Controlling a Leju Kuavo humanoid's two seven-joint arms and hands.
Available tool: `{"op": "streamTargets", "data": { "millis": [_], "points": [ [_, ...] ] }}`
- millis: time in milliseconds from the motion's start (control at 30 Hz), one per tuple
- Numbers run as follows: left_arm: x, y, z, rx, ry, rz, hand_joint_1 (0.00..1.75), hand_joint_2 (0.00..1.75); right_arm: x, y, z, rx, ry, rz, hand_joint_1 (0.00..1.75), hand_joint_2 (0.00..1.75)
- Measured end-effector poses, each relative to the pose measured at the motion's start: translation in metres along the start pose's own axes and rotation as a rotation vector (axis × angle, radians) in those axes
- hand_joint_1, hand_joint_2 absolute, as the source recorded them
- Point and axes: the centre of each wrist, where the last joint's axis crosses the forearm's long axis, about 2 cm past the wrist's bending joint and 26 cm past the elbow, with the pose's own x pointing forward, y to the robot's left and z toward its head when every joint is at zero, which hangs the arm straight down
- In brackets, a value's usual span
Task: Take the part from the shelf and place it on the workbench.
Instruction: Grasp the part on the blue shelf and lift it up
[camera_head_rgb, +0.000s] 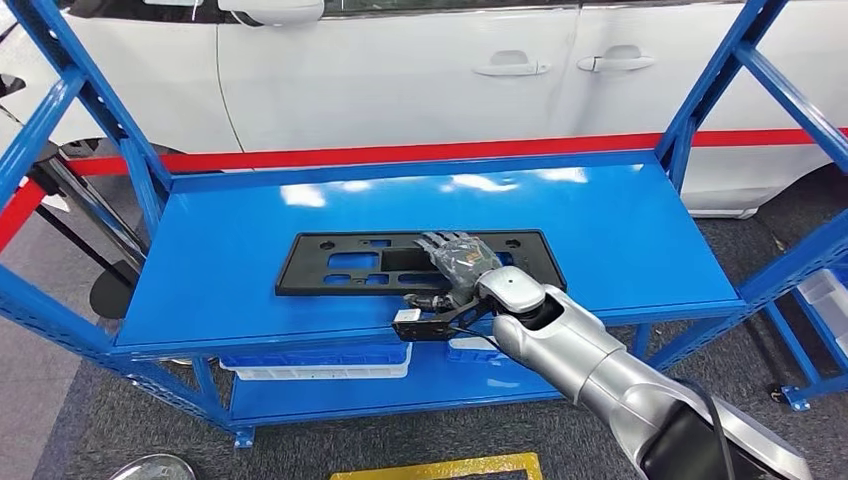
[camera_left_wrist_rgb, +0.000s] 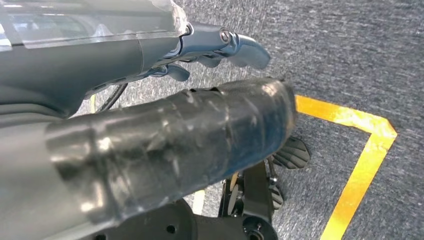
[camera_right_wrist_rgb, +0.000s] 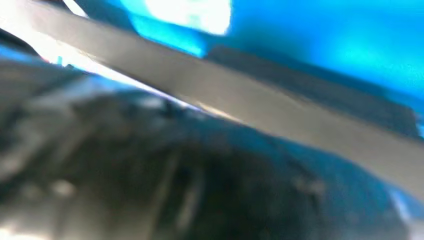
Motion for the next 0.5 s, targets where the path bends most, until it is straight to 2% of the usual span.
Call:
{"op": "streamTargets", "data": {
  "millis": [100, 233, 367, 500],
  "points": [
    [-0.0004, 0.0009, 0.0000, 0.001, 0.003, -0.002, 0.00, 0.00, 0.0000, -0.0001, -0.0001, 0.001, -0.005, 0.000, 0.00, 0.00],
    [-0.0012, 0.0013, 0.0003, 0.002, 0.005, -0.002, 0.00, 0.00, 0.0008, 0.0042, 0.0004, 0.010, -0.007, -0.005, 0.00, 1.75],
    [-0.0016, 0.0022, 0.0003, 0.004, 0.007, -0.003, 0.00, 0.00, 0.0010, 0.0057, 0.0007, 0.014, -0.009, -0.005, 0.00, 0.00],
    [-0.0006, 0.0022, 0.0000, 0.003, 0.007, -0.005, 0.00, 0.00, 0.0006, 0.0055, 0.0007, 0.014, -0.011, 0.000, 0.00, 0.00]
  ]
}}
